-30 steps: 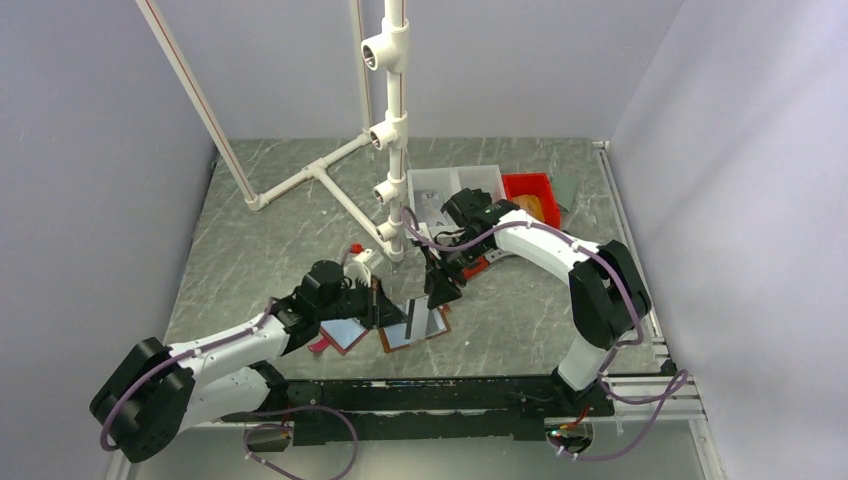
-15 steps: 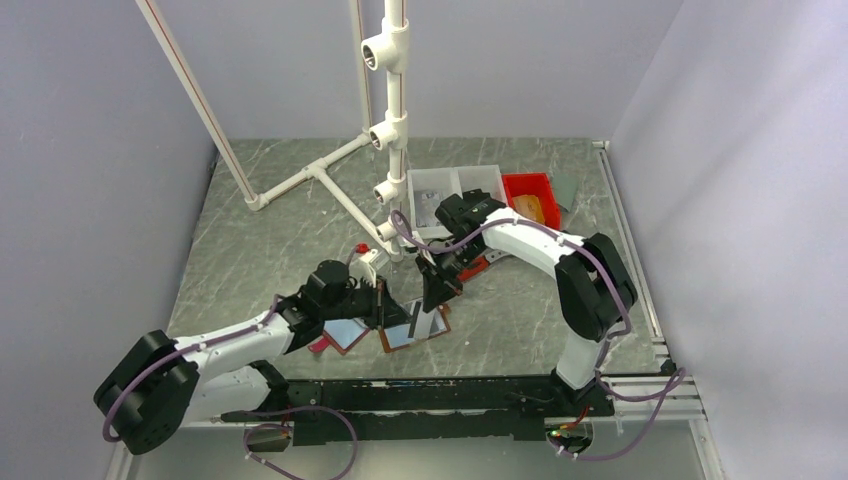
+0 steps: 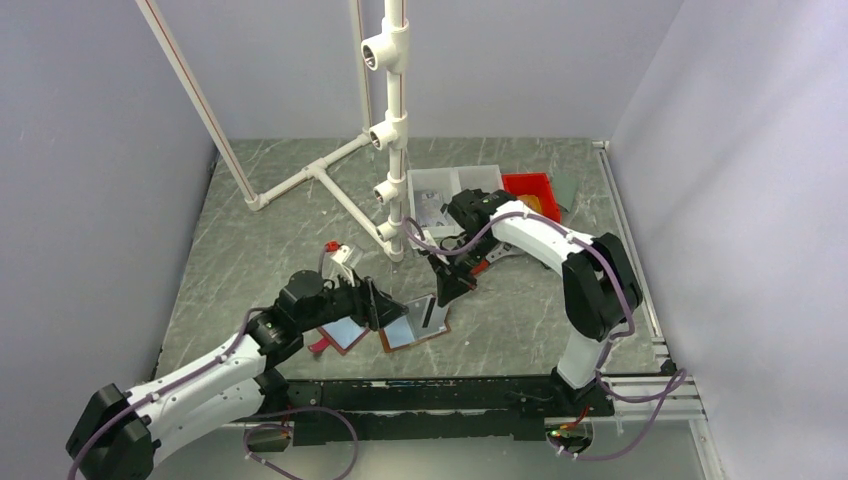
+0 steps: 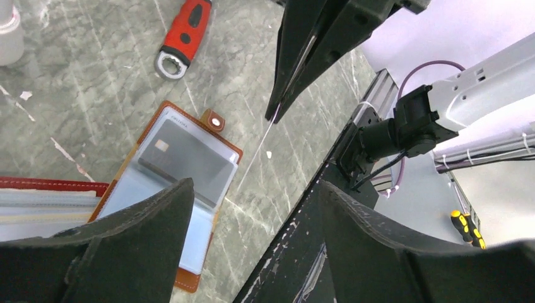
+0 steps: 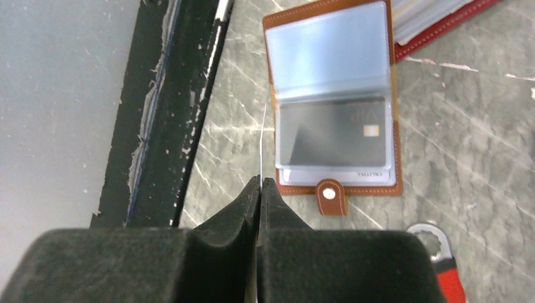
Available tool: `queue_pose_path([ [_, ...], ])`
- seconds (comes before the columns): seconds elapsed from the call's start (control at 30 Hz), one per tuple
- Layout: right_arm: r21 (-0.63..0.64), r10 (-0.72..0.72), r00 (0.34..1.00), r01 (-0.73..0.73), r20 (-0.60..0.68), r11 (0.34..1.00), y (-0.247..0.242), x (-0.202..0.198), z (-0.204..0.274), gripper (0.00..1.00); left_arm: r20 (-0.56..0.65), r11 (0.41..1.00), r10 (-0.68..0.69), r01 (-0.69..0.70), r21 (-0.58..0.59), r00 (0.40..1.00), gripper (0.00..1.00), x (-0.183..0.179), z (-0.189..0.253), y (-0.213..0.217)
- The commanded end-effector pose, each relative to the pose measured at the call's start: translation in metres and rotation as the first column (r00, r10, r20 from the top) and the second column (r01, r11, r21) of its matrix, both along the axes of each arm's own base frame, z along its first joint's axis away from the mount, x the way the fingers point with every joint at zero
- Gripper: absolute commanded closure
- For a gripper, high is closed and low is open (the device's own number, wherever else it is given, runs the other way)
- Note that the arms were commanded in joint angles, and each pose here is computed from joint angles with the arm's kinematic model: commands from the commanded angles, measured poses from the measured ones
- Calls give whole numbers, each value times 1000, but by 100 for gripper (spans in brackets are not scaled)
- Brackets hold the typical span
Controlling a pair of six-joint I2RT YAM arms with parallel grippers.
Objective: Take the credit cards out of the card holder
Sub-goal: Place the credit card in the storage box.
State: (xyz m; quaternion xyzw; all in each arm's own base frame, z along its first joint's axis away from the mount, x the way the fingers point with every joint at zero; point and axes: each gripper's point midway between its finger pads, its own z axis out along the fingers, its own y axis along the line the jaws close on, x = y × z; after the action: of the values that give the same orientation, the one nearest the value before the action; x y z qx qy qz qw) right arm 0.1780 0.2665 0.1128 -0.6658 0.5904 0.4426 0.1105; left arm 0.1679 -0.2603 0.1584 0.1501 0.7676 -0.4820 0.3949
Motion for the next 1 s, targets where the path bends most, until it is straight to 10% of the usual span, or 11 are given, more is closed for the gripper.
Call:
queue_pose_path([
  [0.0,35,7,996,-10,89,999,-8,12,14,100,-6,999,44,-44,-12,999,21,2,-4,5],
  [0.3,30,-107,986,104,130,994,-24,38,17,100,-55,988,152,-153,-21,987,1,7,-11,19],
  [0.97,74,-314,909,306,276,949,-52,86,43,100,-133,979,205,-201,37,970,0,8,-32,26],
])
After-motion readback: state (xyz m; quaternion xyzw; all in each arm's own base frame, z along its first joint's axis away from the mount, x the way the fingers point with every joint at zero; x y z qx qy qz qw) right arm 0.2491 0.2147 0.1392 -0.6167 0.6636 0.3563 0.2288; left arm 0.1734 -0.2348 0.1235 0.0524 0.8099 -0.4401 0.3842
